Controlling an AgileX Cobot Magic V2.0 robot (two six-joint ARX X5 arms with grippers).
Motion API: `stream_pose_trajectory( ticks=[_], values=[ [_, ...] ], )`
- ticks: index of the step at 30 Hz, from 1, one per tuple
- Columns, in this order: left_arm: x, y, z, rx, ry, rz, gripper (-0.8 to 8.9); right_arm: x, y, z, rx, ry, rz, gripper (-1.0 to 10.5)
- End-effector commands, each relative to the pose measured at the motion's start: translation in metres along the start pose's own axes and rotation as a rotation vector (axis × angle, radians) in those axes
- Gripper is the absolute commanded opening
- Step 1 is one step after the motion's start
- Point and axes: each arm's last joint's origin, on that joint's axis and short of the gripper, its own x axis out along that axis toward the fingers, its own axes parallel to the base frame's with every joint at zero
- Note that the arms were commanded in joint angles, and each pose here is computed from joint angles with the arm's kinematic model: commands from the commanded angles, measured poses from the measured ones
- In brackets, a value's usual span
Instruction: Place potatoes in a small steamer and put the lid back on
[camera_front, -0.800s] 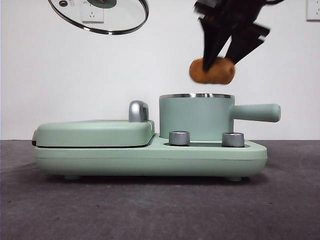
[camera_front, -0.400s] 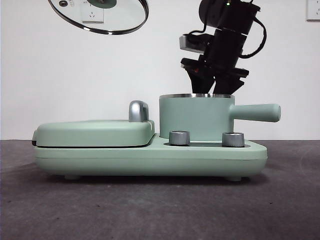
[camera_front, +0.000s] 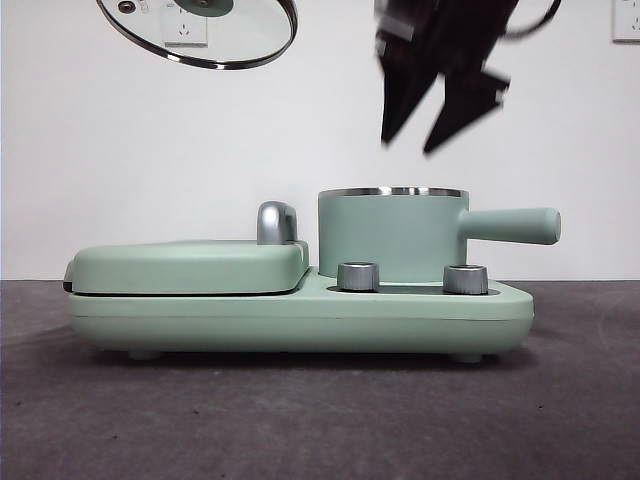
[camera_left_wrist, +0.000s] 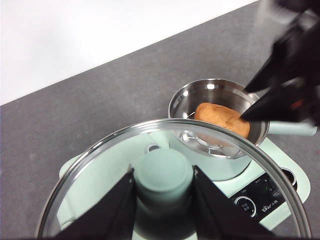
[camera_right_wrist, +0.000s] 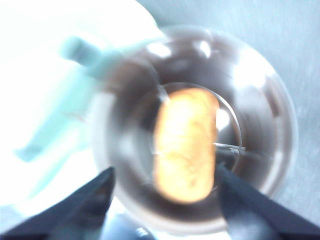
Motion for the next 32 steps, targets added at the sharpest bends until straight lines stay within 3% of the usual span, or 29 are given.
stream_pose_trajectory(
  ticks=[1,8,16,22,32],
  values=[
    [0.001,-0.001,0.006,0.001,-0.024,-0.001,0.15,-0.018,0.008,-0.010,-0.014,-0.026,0.017,2.8],
    [0.022,-0.003,-0.001,0.005,0.051,-0.021,0.15,-0.052,0.025,-0.100,-0.022,-0.105,0.005,2.8],
    [0.052,-0.009,0.000,0.020,0.017,-0.100,0.15,-0.074,0.037,-0.167,0.030,-0.148,0.007,2.8],
    [0.088,-0.022,0.005,0.092,-0.099,-0.126,0.15,-0.090,0.043,-0.194,0.060,-0.189,0.008,2.8],
    [0.154,-0.040,0.004,0.161,-0.251,-0.161,0.15,-0.112,0.049,-0.205,0.086,-0.262,0.006,2.8]
  ],
)
